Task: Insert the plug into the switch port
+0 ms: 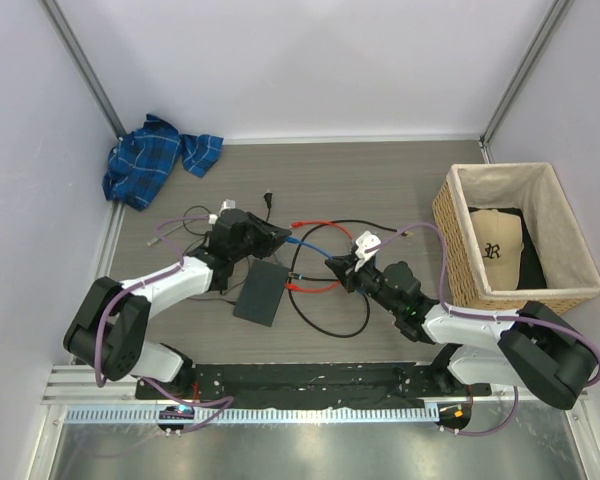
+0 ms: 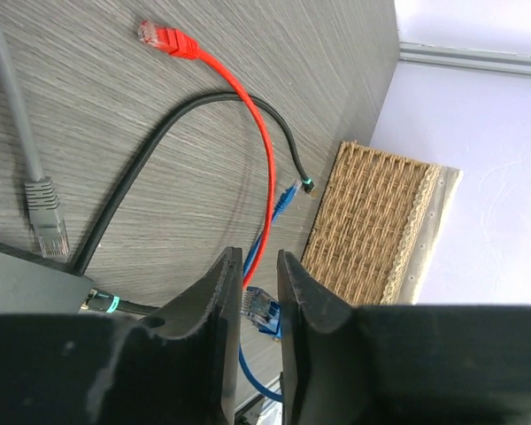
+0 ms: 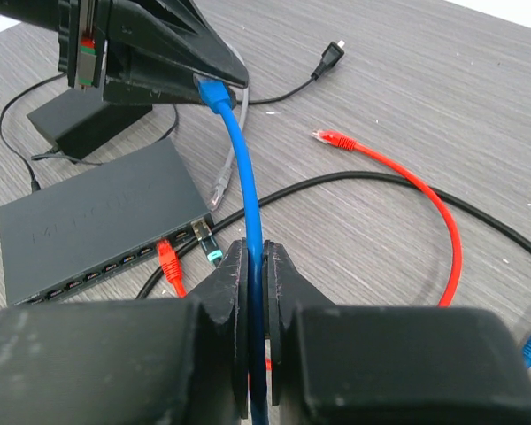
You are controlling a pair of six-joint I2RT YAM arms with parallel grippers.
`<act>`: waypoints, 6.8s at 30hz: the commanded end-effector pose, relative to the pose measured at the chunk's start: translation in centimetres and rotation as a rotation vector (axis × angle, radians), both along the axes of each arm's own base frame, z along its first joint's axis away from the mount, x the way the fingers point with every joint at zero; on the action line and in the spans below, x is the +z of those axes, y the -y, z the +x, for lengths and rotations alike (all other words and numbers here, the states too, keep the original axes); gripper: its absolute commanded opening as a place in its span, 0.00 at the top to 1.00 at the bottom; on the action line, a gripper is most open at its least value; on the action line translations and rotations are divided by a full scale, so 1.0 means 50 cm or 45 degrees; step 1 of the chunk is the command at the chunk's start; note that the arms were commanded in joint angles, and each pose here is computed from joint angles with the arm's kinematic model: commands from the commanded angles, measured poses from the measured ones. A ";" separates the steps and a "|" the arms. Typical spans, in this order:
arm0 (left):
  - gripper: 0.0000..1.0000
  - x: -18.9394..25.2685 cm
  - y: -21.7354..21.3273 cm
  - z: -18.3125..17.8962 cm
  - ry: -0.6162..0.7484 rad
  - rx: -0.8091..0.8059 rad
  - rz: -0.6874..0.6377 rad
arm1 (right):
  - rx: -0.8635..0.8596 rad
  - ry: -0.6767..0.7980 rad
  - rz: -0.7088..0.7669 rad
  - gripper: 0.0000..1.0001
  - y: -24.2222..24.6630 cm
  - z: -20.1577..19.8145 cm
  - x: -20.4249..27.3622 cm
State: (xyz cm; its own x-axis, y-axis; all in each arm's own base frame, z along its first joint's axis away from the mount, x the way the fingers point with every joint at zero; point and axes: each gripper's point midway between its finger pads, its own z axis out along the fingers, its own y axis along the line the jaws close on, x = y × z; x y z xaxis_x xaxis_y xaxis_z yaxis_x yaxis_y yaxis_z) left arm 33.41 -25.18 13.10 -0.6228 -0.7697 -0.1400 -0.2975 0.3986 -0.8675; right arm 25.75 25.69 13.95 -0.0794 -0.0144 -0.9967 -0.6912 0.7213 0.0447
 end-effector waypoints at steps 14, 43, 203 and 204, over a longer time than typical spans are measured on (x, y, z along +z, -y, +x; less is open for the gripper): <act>0.96 0.047 0.010 -0.018 0.209 -0.086 -0.003 | 0.008 -0.074 -0.022 0.52 0.004 -0.012 0.032; 0.96 0.051 0.049 -0.094 0.328 -0.178 0.025 | 0.305 -0.399 -0.080 0.69 -0.142 0.003 0.043; 0.15 -0.146 -0.002 -0.282 0.022 -0.865 0.504 | 0.718 0.195 -0.104 0.99 -0.394 -0.097 0.129; 0.15 -0.142 0.002 -0.283 0.032 -0.874 0.500 | 0.733 0.191 -0.095 0.99 -0.397 -0.101 0.130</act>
